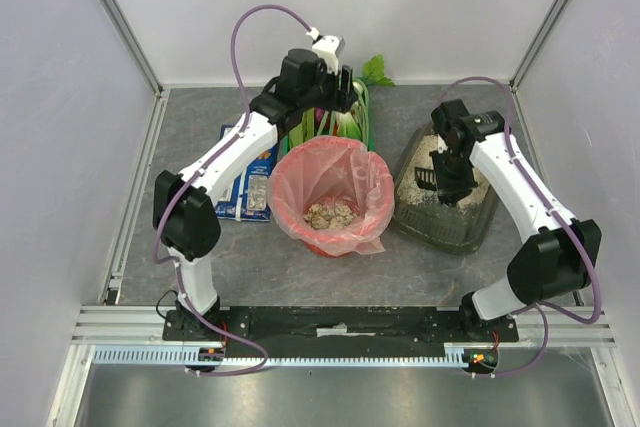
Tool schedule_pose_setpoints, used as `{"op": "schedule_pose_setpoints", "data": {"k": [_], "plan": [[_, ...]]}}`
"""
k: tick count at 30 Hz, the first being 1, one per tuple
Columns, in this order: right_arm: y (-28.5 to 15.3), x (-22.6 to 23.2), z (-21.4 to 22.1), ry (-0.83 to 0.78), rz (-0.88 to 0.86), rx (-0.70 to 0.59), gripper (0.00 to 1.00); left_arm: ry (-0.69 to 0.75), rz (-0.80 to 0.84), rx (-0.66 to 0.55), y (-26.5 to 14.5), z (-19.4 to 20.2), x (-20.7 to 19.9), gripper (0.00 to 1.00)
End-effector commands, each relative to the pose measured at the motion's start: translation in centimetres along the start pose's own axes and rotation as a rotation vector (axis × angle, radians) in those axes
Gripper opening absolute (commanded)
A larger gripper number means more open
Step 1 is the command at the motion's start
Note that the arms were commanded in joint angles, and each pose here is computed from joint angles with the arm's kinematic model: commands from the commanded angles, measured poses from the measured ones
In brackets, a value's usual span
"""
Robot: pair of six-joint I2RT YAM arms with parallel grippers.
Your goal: Clean the litter box
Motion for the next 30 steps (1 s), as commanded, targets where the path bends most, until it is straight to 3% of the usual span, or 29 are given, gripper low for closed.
{"op": "schedule_pose_setpoints", "data": {"k": [1,6,9,12,16,23,30], "plan": [[-3.3,0.4,0.9,0.036,-0.058,0.028,0.00,0.003,0.022,-0.158,-1.4,-6.2,-1.4,0.67],[-3.5,1.8,1.4,0.048,-0.166,0.046,0.00,0.003,0.082,-0.053,-2.7,-3.8,-0.2,0.70],[-3.1,1.8,3.0,0.087,-0.162,0.074,0.00,-0.135,0.077,-0.064,-4.5,-3.9,3.2,0.71],[-2.6,2.7,4.2,0.134,-0.226,0.126,0.00,-0.134,0.016,-0.092,-6.6,-4.2,6.7,0.71],[-3.3,2.8,3.4,0.160,-0.242,0.098,0.00,-0.095,-0.060,-0.088,-7.8,-3.8,9.5,0.71],[-0.9,2.6,3.6,0.173,-0.234,0.219,0.00,-0.067,-0.076,-0.059,-8.1,-3.1,9.8,0.71],[0.4,-0.1,3.5,0.251,-0.163,0.258,0.00,-0.060,-0.073,-0.075,-8.2,-3.9,9.6,0.71]]}}
Point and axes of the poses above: each gripper's point midway between its finger pads, its own y axis out along the fingers, its own x axis along the line the jaws close on, z = x × y, the point moved 5 cm from there along -y, back along the fingers, and after that the axes turned 9 degrees about -y, right-handed, at the moved point
